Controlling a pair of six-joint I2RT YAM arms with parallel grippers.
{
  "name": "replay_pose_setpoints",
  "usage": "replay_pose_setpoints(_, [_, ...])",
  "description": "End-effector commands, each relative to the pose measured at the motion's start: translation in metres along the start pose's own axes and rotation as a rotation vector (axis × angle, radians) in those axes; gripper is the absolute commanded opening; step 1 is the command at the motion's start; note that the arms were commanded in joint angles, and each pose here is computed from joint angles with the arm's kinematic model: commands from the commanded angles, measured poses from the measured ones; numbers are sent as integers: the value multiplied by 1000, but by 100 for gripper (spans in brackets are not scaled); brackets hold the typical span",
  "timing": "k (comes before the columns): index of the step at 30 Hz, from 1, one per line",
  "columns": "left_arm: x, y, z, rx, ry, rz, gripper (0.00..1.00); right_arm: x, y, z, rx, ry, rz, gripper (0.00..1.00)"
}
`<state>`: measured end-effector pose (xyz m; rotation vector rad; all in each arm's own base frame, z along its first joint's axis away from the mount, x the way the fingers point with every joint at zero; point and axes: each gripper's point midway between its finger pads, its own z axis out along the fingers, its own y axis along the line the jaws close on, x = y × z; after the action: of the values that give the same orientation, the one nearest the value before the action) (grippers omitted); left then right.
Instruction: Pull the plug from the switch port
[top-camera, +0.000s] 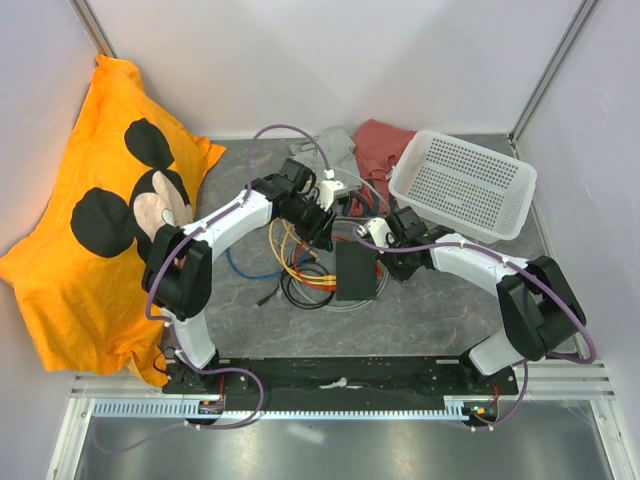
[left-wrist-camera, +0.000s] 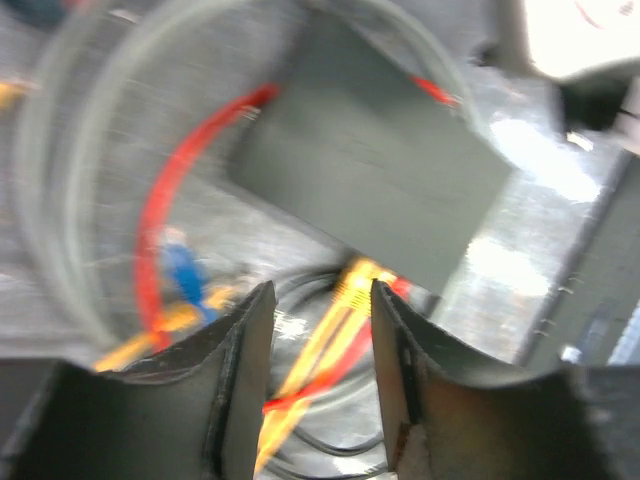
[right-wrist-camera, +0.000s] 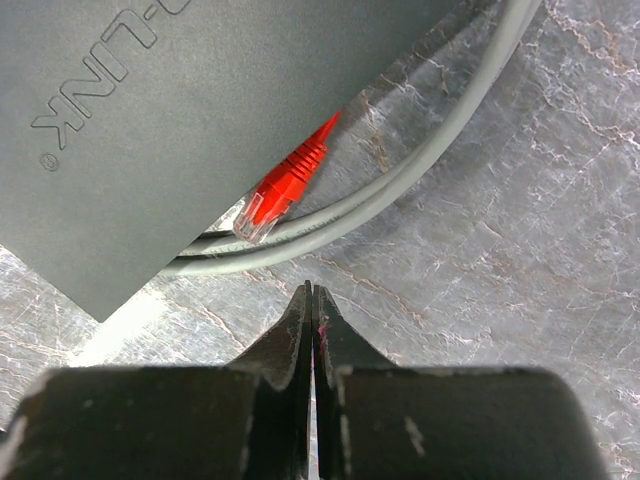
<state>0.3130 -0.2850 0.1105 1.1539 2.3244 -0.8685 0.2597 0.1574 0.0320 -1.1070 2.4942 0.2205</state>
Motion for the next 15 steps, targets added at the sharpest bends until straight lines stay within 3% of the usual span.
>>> replay_pose_setpoints(1, [33,-32,16,104,53,-115,38,-2,-5,-8,20,-23,1,1])
replay_pose_setpoints(2, [40,-30,23,104,54,-137,33,-2,-5,-8,19,-25,1,1])
replay_pose_setpoints(3, [45,-27,28,94,61,-148,20,-2,-6,-8,22,-26,4,1])
replay_pose_setpoints(6, [56,-19,42,56,92,-169,5,-3,-7,-9,23,-25,8,1])
replay_pose_setpoints(15, [56,-14,63,21,130,-180,2,-2,-11,-13,32,-32,20,1])
